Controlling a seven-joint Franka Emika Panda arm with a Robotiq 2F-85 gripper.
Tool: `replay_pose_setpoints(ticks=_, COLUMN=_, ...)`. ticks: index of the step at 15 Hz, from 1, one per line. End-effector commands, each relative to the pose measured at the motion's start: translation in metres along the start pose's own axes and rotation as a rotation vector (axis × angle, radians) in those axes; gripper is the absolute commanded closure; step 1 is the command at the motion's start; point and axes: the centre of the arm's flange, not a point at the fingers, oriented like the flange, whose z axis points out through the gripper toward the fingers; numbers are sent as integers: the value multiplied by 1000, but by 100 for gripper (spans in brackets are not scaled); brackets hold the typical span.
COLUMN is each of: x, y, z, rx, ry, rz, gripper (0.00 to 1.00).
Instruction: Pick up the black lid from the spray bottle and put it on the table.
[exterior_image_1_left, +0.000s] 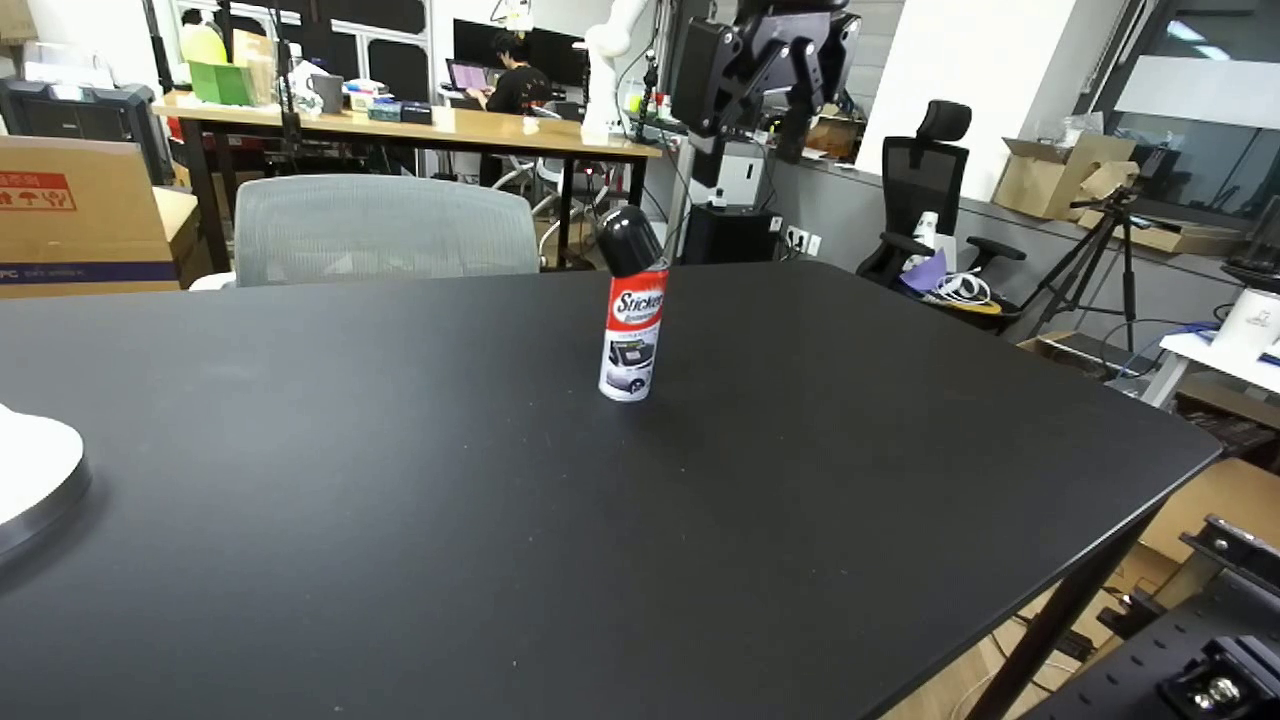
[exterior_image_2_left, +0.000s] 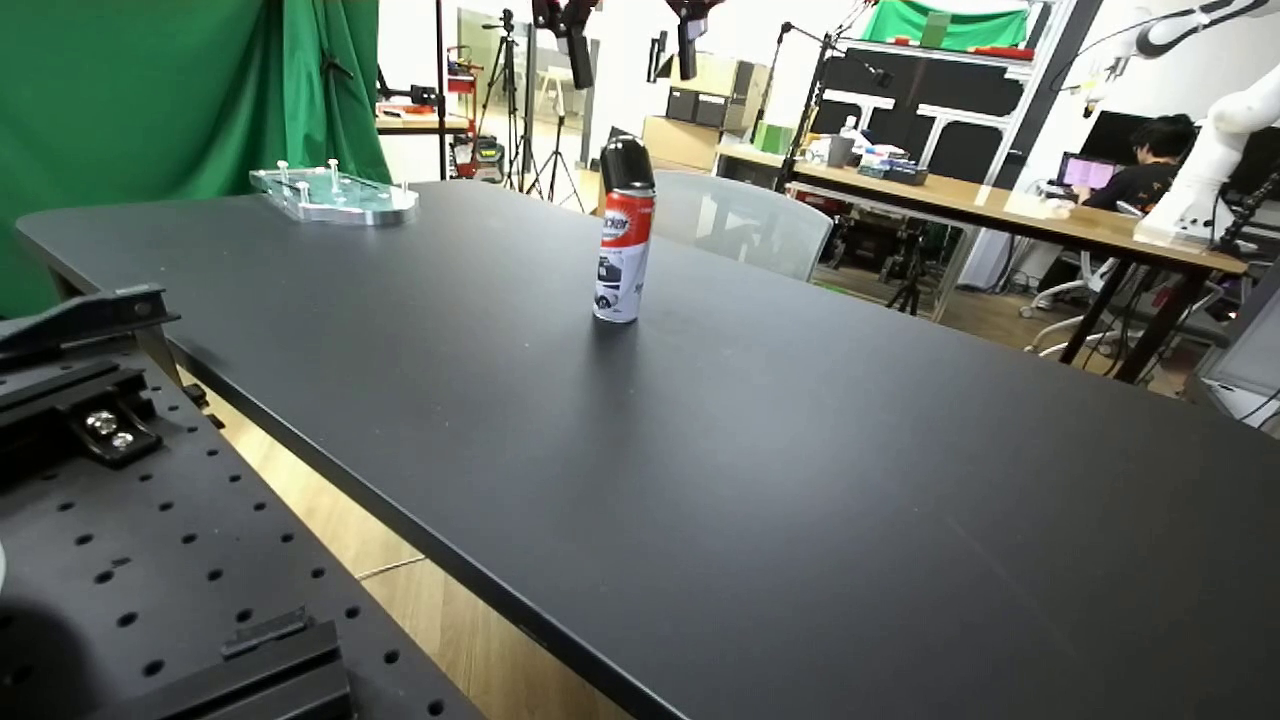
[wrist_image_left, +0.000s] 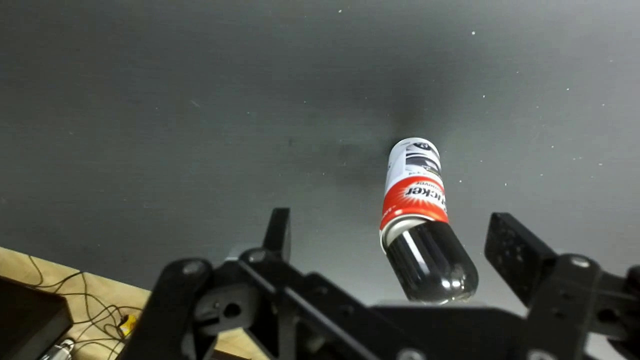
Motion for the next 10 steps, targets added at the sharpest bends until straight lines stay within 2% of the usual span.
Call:
replay_pose_setpoints(ticks=1, x=46, y=-10, z=27, rx=-10, ry=-11, rz=-9, gripper=0)
replay_pose_setpoints(ticks=10, x=78, y=-64, z=33, rx=12, ry=8, rz=-54, gripper=0)
